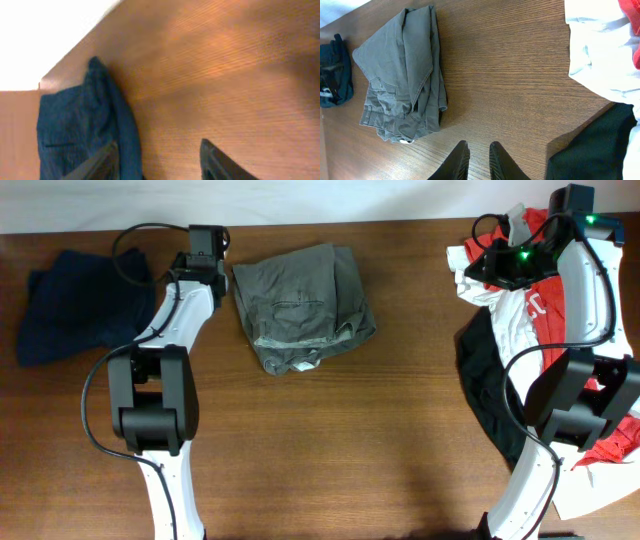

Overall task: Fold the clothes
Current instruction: 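Grasp the folded grey shorts with the left gripper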

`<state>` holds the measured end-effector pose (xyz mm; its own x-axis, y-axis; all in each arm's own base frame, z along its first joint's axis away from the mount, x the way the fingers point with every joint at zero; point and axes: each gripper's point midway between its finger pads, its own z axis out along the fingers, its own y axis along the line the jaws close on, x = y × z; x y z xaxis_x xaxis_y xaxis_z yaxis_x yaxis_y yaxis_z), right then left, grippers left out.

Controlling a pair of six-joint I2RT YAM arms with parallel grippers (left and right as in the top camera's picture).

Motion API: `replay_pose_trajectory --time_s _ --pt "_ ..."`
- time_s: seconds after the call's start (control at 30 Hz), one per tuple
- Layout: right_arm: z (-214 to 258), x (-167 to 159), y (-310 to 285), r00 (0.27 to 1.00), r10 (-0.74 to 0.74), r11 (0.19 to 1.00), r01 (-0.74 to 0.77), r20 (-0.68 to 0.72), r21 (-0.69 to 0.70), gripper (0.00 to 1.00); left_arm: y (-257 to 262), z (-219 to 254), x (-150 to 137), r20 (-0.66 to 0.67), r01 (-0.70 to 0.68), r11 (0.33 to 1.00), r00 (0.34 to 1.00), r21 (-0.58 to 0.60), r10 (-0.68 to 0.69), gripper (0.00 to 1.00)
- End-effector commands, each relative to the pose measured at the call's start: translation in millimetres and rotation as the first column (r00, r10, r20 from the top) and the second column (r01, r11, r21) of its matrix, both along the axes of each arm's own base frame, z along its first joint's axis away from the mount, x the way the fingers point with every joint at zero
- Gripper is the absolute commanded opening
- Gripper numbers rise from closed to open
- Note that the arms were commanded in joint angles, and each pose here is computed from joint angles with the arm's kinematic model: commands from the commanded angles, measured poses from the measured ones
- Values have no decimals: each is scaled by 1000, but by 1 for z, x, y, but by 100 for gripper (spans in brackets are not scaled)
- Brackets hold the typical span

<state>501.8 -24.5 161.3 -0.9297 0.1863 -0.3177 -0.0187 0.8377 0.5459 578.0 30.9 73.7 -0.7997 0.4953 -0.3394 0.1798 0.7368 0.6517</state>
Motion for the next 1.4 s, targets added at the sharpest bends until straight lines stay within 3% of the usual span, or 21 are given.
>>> replay_pose_trajectory --time_s 0.0,0.03,0.1,0.23,0.3,0.37,0.53,0.7,0.9,1.37 --pt "10 -1 2 1000 11 1000 -11 26 -7 20 -84 55 -9 4 261 961 965 -93 -262 61" --pt "10 -1 2 1000 10 1000 -10 25 -10 20 -98 61 -17 11 266 953 963 -142 -268 71" --pt "9 -1 0 1000 7 1000 -6 20 -20 20 -124 71 -35 26 217 941 976 -260 -218 76" --pt "9 -2 1 1000 7 1000 -7 16 -19 20 -166 70 -80 -89 256 902 949 -349 -303 77" --pt "9 -2 1 1000 7 1000 -7 16 -19 20 -186 62 -104 -178 354 862 882 -363 -437 77" --pt "8 -3 1 1000 7 1000 -7 15 -18 20 -217 49 -130 -250 515 753 730 -410 -636 77" --pt "8 -5 1 1000 7 1000 -7 3 -15 20 -243 28 -147 -295 608 669 605 -428 -739 77" --pt "8 -5 1 1000 7 1000 -7 2 -15 20 -255 -1 -161 -371 630 645 527 -433 -765 77" --pt "7 -6 2 1000 7 1000 -7 0 -14 20 -239 -38 -159 -475 612 700 523 -368 -708 77" --pt "8 -5 1 1000 7 1000 -7 4 -15 20 -233 -91 -168 -566 588 712 459 -383 -684 77"
